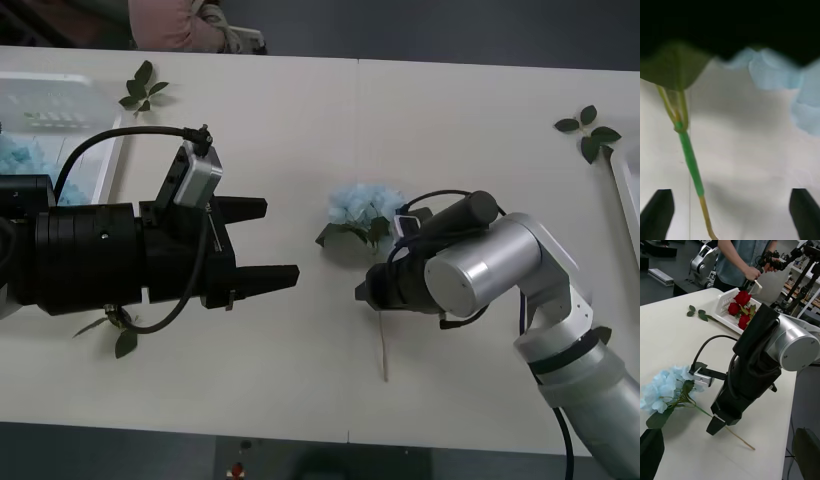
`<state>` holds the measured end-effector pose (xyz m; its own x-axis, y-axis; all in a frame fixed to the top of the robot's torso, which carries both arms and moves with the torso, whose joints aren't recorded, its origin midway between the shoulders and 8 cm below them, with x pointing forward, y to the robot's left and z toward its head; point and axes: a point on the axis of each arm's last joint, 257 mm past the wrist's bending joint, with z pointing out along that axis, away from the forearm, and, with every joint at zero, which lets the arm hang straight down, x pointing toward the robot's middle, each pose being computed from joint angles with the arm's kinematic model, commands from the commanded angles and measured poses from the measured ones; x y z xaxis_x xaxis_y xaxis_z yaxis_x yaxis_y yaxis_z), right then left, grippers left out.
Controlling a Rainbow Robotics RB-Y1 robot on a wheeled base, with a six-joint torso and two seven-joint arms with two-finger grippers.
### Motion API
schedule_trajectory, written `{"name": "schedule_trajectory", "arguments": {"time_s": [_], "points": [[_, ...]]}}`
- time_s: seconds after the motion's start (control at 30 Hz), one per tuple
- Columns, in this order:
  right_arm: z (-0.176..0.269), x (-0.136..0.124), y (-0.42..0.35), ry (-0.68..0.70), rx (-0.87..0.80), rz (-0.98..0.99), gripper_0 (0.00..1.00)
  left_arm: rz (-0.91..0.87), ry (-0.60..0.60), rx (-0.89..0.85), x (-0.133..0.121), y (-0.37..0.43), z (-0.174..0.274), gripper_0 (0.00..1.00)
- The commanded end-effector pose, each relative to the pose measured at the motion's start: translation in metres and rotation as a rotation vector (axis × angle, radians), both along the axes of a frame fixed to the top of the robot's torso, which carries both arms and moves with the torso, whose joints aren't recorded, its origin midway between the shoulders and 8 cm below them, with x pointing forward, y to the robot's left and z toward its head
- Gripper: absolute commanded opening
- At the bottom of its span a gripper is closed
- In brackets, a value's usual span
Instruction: Put the red flowers into the right box and the blue flowers into the left box
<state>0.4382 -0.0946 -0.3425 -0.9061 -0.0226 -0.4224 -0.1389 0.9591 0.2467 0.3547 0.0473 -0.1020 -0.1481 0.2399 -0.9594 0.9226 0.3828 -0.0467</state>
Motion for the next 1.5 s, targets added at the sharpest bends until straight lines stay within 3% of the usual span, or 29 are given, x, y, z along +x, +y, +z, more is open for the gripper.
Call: {"name": "schedule_trajectory", "arguments": {"time_s": [0.03, 0.07, 0.63, 1.0, 1.3, 1.5], "points": [[0.013, 0.006, 0.014, -0.031, 0.032, -0.023, 0.03, -0.037, -0.048, 0.004, -0.011, -0.007, 0.007, 1.00], [0.012, 0.007, 0.015, -0.031, 0.035, -0.024, 0.00, -0.037, -0.048, 0.004, -0.011, -0.007, 0.007, 1.00], [0.027, 0.024, 0.020, -0.110, 0.086, -0.033, 0.00, -0.037, -0.048, 0.004, -0.011, -0.007, 0.007, 1.00], [0.113, 0.027, -0.013, -0.216, 0.281, -0.005, 0.00, -0.037, -0.048, 0.004, -0.011, -0.007, 0.007, 1.00], [0.177, 0.007, -0.066, -0.352, 0.300, 0.286, 0.00, -0.037, -0.048, 0.004, -0.011, -0.007, 0.007, 1.00], [0.221, -0.004, -0.057, -0.486, 0.377, 0.444, 0.00, -0.037, -0.048, 0.004, -0.011, -0.007, 0.007, 1.00]]}}
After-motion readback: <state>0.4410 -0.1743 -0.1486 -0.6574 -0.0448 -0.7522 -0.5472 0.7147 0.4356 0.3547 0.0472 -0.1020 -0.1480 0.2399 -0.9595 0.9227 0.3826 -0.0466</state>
